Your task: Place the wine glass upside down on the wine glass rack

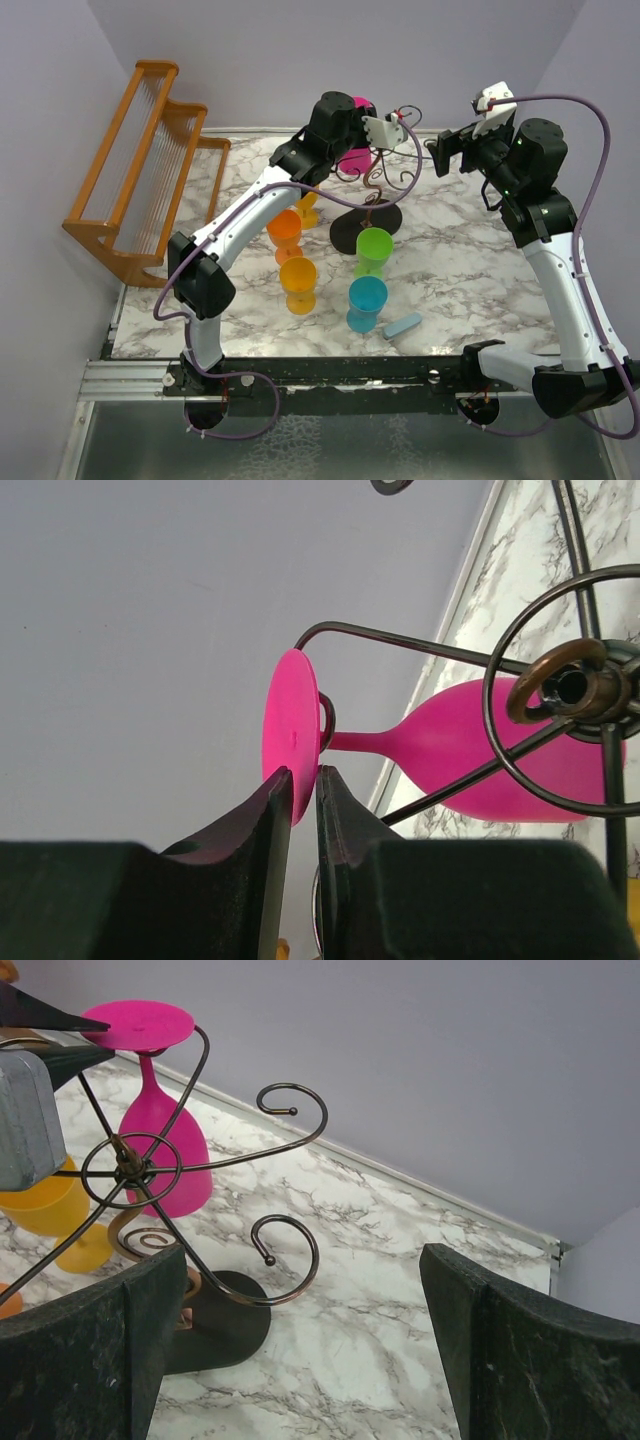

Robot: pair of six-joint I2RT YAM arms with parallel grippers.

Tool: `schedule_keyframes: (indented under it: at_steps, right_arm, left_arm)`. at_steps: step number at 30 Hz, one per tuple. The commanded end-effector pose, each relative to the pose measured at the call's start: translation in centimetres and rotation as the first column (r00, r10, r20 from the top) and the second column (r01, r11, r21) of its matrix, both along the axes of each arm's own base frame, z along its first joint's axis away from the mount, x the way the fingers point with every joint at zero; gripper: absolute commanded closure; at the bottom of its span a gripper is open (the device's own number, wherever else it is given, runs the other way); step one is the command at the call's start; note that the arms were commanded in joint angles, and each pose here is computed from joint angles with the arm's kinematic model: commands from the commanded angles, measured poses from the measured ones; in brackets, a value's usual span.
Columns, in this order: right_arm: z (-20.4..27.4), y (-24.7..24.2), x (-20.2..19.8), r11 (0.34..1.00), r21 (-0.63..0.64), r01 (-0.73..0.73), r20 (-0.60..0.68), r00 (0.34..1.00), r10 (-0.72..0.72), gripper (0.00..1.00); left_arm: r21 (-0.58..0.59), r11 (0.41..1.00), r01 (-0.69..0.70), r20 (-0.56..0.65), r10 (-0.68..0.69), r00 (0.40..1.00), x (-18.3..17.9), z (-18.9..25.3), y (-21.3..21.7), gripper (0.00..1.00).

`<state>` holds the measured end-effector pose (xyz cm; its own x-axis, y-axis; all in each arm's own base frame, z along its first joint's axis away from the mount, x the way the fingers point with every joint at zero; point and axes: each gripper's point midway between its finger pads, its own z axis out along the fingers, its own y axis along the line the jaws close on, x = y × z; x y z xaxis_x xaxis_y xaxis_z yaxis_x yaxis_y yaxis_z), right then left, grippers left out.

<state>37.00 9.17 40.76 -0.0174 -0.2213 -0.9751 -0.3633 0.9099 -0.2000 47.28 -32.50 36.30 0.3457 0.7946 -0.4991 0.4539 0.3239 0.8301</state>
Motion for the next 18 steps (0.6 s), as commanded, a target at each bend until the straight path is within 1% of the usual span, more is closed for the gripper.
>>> schedule_keyframes:
  at_steps: [1, 7, 12, 15, 18]
  right_arm:
    - [1.2, -0.1, -0.4, 1.000, 0.015, -0.006, 0.043, 0.999, 0.006, 0.00]
    - [1.1, 0.0, -0.4, 1.000, 0.016, -0.012, 0.039, 0.999, 0.012, 0.01]
    - [1.1, 0.0, -0.4, 1.000, 0.017, -0.014, 0.041, 0.999, 0.013, 0.00]
    - [1.2, 0.0, -0.4, 1.000, 0.018, -0.016, 0.042, 0.999, 0.015, 0.00]
    - [1.2, 0.0, -0.5, 1.000, 0.017, -0.016, 0.042, 0.999, 0.015, 0.00]
  left_arm:
    - [-0.047, 0.998, 0.040, -0.001, -0.040, 0.999, -1.9, 1.8, -0.3, 0.79]
    - [-0.060, 0.997, 0.053, -0.028, -0.055, 0.998, -2.6, 2.1, -0.1, 0.71]
    - [-0.062, 0.996, 0.060, -0.051, -0.063, 0.997, -3.2, 2.1, 0.1, 0.66]
    - [-0.089, 0.994, 0.069, -0.070, -0.076, 0.995, -3.9, 2.5, 0.1, 0.63]
    - [-0.118, 0.990, 0.080, -0.099, -0.092, 0.991, -4.7, 2.9, 0.2, 0.58]
